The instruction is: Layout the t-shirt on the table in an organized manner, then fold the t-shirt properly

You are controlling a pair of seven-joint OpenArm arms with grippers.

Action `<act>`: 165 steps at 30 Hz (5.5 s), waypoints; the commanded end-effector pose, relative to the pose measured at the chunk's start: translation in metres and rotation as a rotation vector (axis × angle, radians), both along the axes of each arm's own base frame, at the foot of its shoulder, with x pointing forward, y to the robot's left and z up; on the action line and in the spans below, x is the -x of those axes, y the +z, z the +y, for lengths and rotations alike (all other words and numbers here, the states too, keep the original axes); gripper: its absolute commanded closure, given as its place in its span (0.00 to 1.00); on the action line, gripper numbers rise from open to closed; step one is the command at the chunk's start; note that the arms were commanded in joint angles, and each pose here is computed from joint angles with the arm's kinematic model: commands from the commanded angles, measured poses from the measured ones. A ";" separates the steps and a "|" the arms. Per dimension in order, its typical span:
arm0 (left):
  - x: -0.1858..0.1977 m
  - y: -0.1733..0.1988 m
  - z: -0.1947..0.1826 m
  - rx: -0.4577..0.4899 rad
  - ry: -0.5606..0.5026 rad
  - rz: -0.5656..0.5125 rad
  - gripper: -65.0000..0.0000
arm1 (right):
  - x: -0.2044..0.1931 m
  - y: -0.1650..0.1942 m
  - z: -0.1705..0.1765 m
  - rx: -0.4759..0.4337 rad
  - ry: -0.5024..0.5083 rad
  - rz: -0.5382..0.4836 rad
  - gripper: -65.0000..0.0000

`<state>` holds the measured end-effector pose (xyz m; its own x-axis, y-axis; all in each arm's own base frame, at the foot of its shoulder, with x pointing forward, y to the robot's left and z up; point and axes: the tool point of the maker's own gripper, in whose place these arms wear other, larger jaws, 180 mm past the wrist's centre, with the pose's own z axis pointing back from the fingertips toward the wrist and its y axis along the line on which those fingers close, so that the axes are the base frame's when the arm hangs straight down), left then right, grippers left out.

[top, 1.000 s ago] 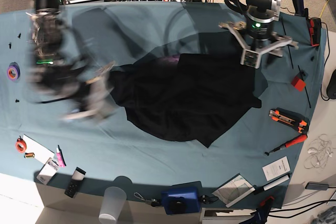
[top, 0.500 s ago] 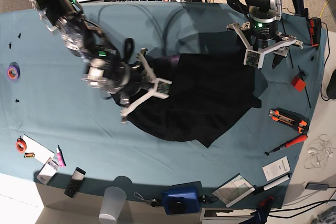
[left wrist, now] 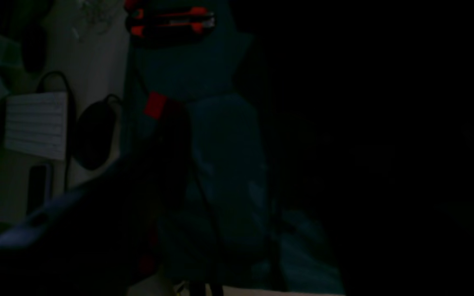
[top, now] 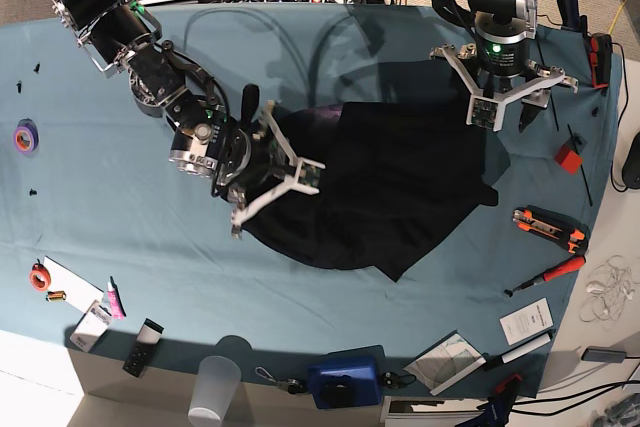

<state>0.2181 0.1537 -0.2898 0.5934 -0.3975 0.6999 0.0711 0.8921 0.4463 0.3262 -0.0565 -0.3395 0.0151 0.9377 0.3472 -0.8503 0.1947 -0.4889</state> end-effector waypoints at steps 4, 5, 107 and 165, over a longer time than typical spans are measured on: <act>-0.004 0.012 0.001 -0.007 -0.002 -0.052 0.47 | -0.005 0.012 0.006 -0.047 0.011 -0.010 0.76; -0.004 0.012 0.000 -0.006 -0.004 -0.056 0.47 | -0.004 0.014 0.010 -0.069 0.023 -0.014 0.76; -0.048 -0.020 -0.135 0.268 -0.775 -0.078 0.47 | 0.018 0.116 -0.373 -0.255 -1.414 -0.398 1.00; -0.285 0.052 -0.042 0.111 -0.270 -0.158 0.50 | 0.011 0.118 -0.372 -0.271 -1.375 -0.423 1.00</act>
<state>0.4888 0.1138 -0.2737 0.4462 -0.4474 0.7750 0.2790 0.8924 0.3546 0.3092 -0.4212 -0.2432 0.7162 0.1415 0.6834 0.2513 0.8613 -0.4416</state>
